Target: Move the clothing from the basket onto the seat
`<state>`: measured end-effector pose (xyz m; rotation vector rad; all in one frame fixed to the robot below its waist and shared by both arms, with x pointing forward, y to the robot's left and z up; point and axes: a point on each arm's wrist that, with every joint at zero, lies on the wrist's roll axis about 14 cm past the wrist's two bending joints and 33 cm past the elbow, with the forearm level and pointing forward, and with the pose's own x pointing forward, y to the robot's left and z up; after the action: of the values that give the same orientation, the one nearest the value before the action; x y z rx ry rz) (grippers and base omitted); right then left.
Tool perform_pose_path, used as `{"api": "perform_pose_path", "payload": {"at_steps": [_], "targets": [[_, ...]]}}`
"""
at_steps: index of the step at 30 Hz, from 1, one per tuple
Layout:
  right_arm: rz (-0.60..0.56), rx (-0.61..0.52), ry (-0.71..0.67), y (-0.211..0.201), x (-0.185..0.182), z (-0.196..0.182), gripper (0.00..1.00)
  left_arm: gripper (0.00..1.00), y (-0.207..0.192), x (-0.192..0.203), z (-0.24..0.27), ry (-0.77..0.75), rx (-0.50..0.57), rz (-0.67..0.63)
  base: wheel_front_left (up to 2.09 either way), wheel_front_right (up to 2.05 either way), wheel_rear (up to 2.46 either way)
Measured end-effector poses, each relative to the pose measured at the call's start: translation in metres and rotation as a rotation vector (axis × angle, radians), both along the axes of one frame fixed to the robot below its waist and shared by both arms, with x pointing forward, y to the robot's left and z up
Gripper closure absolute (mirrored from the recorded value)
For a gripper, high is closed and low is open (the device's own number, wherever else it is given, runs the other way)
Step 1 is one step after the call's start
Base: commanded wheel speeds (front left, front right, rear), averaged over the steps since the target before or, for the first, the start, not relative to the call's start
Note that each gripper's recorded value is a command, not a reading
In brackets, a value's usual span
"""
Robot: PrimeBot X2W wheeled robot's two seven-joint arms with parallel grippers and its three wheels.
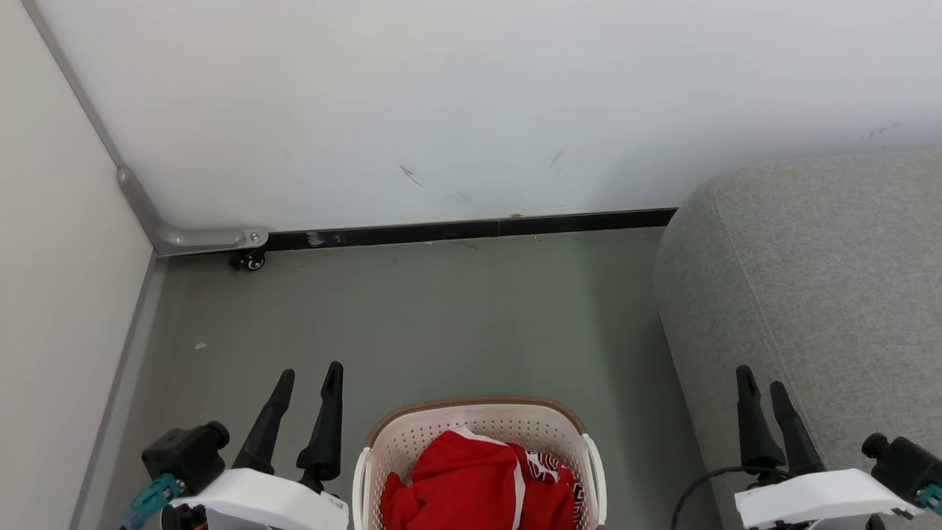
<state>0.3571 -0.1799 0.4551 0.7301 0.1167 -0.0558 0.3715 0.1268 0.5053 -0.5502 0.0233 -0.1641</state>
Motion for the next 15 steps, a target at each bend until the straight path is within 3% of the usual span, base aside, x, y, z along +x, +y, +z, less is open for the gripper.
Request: {"api": "perform_pose_path", "payload": {"at_steps": [15], "targets": [[0.071,-0.260,-0.004,0.008,-0.002,-0.007,0.00,0.00,-0.010,-0.007,-0.011,-0.028,0.242,-0.020,0.00,0.00,0.00]]}}
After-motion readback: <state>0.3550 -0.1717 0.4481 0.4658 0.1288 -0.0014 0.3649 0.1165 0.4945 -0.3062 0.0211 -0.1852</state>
